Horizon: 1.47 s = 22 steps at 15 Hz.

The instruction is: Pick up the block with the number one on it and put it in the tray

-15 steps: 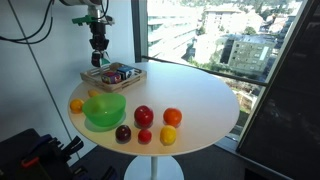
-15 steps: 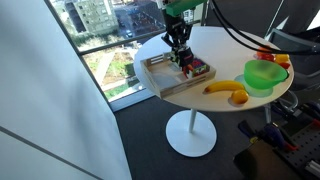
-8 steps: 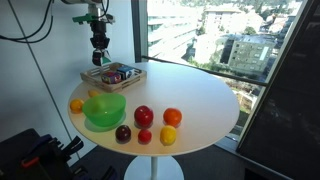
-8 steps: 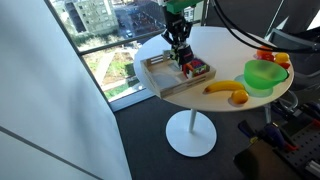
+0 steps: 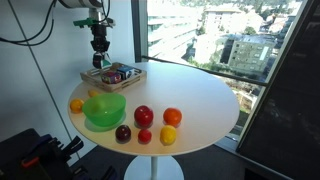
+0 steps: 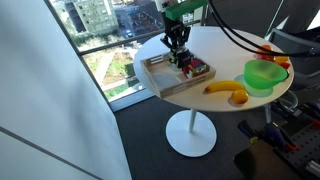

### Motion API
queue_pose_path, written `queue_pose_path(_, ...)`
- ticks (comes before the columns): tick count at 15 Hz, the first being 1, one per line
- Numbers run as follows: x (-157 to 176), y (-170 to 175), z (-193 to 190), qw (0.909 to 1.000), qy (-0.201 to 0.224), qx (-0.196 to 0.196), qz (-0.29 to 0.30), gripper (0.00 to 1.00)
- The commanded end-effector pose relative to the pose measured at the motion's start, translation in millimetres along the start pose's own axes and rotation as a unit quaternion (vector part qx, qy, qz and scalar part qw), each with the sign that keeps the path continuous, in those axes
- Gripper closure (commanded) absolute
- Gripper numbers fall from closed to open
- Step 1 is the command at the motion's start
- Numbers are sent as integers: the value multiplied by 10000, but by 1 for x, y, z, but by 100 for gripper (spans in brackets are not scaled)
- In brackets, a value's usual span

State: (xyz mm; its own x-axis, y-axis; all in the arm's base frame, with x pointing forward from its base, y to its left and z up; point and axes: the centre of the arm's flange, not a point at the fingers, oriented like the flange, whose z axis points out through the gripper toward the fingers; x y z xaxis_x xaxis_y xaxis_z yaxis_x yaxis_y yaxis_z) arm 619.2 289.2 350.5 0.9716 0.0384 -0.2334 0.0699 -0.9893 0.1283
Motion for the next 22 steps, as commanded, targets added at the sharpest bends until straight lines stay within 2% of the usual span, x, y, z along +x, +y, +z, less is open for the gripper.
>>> queue_pose_path(1, 5, -11, 8, 9998, 63, 99, -144, 94)
queue_pose_path(7, 4, -28, 22, 9996, 138, 164, -179, 94)
queue_pose_path(14, 4, -32, 36, 9994, 261, 187, -147, 94)
queue_pose_path(15, 3, -32, 38, 9994, 263, 191, -140, 81)
queue_pose_path(16, 3, -32, 40, 9994, 255, 188, -139, 56)
queue_pose_path(17, 3, -32, 41, 9994, 236, 189, -140, 55)
queue_pose_path(22, -1, -28, 44, 9996, 211, 175, -107, 17)
